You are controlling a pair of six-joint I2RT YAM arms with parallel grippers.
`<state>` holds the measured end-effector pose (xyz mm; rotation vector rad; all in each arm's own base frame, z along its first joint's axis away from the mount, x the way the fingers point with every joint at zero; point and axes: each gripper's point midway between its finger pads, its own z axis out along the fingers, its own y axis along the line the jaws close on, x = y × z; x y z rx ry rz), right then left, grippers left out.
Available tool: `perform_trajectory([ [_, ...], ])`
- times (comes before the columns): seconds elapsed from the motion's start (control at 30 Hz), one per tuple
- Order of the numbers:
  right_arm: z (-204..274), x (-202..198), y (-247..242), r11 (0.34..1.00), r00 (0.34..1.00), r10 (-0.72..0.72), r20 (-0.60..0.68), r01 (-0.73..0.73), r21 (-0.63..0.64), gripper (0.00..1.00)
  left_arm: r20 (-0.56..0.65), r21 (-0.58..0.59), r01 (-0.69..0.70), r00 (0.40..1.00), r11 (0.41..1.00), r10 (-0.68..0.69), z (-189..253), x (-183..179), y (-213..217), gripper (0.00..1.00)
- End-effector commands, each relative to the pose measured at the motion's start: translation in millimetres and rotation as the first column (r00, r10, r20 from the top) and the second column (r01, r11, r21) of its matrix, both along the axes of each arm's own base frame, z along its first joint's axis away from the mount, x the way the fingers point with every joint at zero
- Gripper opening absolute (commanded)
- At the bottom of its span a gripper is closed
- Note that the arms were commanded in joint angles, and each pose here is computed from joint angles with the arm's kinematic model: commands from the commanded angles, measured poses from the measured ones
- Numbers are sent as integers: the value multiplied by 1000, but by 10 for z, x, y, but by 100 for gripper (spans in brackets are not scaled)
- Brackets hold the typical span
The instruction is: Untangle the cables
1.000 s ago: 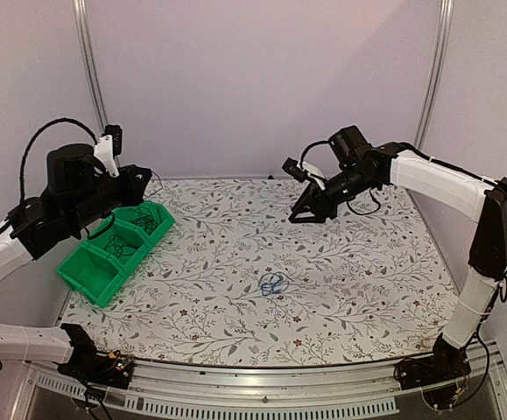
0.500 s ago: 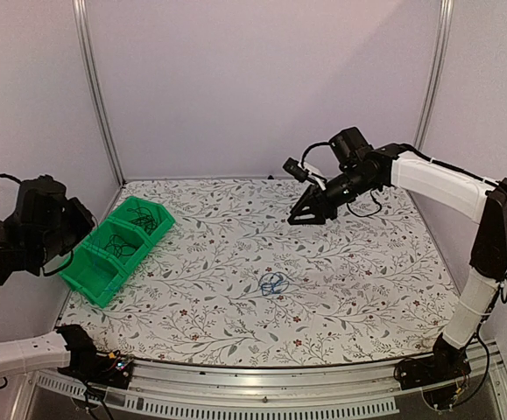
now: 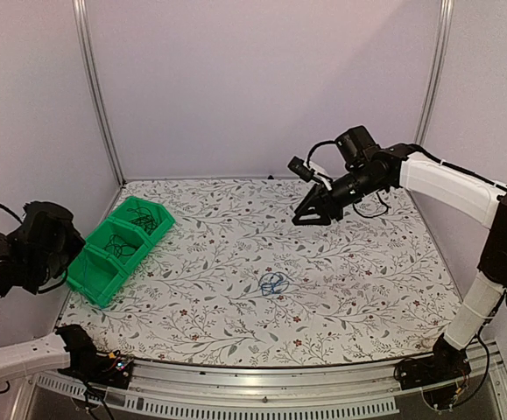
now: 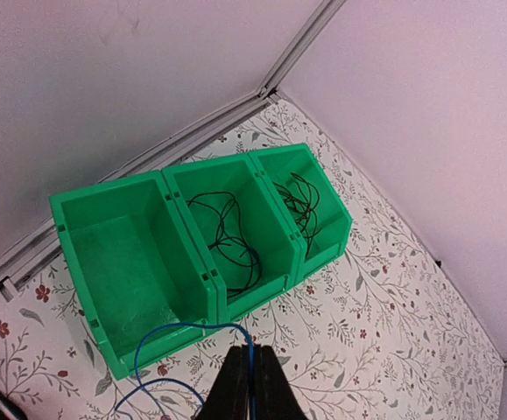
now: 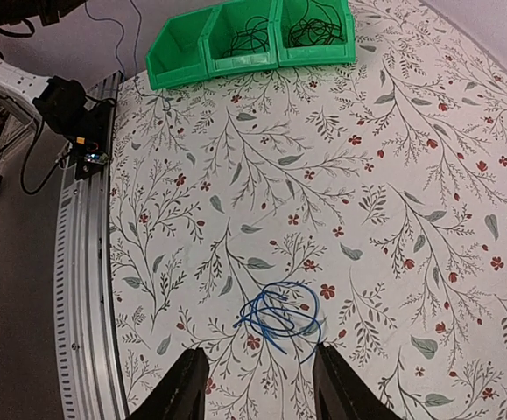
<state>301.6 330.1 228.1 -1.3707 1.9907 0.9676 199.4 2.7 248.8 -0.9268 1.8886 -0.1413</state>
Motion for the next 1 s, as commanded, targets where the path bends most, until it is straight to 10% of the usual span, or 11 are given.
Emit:
perform_trajectory([
  [0.0,81,-67,-47,1000,1000,7,27,-7,1,45,64,17,-52,997,999,51,250,16,112,0],
  [0.97,-53,-79,-28,999,999,22,45,-20,-51,45,0,329,-53,998,943,56,255,711,548,0],
])
